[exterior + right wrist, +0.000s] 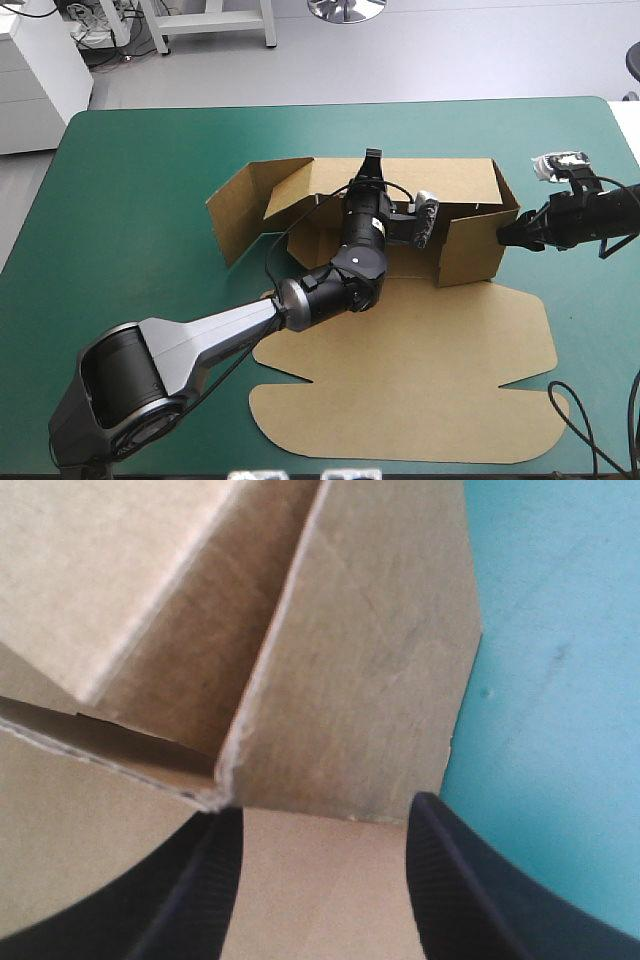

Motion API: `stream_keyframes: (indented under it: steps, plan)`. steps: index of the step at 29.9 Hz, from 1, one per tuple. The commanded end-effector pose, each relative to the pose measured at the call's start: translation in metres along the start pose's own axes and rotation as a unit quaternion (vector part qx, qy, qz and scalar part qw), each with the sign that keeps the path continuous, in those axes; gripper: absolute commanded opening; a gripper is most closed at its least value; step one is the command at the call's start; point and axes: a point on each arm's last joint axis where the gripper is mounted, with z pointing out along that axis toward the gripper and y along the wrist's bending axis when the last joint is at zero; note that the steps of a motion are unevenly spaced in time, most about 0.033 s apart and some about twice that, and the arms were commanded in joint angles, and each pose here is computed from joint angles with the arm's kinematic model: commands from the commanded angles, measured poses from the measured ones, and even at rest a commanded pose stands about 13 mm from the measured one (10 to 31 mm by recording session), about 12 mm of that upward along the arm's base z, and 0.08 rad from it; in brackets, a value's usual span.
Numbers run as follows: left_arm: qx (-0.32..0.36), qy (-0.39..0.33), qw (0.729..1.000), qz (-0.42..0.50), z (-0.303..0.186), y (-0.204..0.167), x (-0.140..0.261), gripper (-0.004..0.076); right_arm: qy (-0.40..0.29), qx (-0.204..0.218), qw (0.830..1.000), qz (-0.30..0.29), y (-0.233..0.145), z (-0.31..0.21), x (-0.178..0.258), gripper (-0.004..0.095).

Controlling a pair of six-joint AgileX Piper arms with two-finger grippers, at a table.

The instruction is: Fold the box

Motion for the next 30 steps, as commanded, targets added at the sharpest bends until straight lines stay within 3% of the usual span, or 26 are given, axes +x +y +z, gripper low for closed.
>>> stream_keyframes:
  steps: [1,6,10,14,20,24,30]
  plan:
    - [-0.020,-0.013,0.999,-0.022,-0.013,0.020,0.004,-0.0010,-0.029,-0.025,0.999,-0.012,0.019,-0.013,-0.008,0.0462]
    - [-0.020,-0.022,0.999,-0.034,-0.013,0.020,0.003,-0.0010,-0.027,-0.034,0.998,-0.055,0.033,-0.002,-0.016,0.0428]
    - [-0.020,-0.023,0.998,-0.046,-0.013,0.020,0.002,-0.0010,-0.049,0.009,0.995,-0.082,0.037,0.007,-0.026,0.0364]
    - [-0.019,-0.018,0.998,-0.051,-0.016,0.020,0.001,-0.0010,-0.084,0.049,0.993,-0.060,0.031,0.007,-0.034,0.0331]
    - [-0.023,-0.033,0.996,-0.077,-0.018,0.023,0.000,-0.0010,-0.123,0.063,0.989,-0.046,0.029,0.005,-0.041,0.0331]
    - [-0.021,-0.034,0.996,-0.080,-0.018,0.023,0.000,-0.0010,-0.137,0.047,0.989,-0.030,0.026,0.011,-0.044,0.0317]
    - [-0.021,-0.035,0.996,-0.080,-0.018,0.023,0.000,-0.0010,-0.148,-0.001,0.988,0.042,0.018,0.029,-0.048,0.0306]
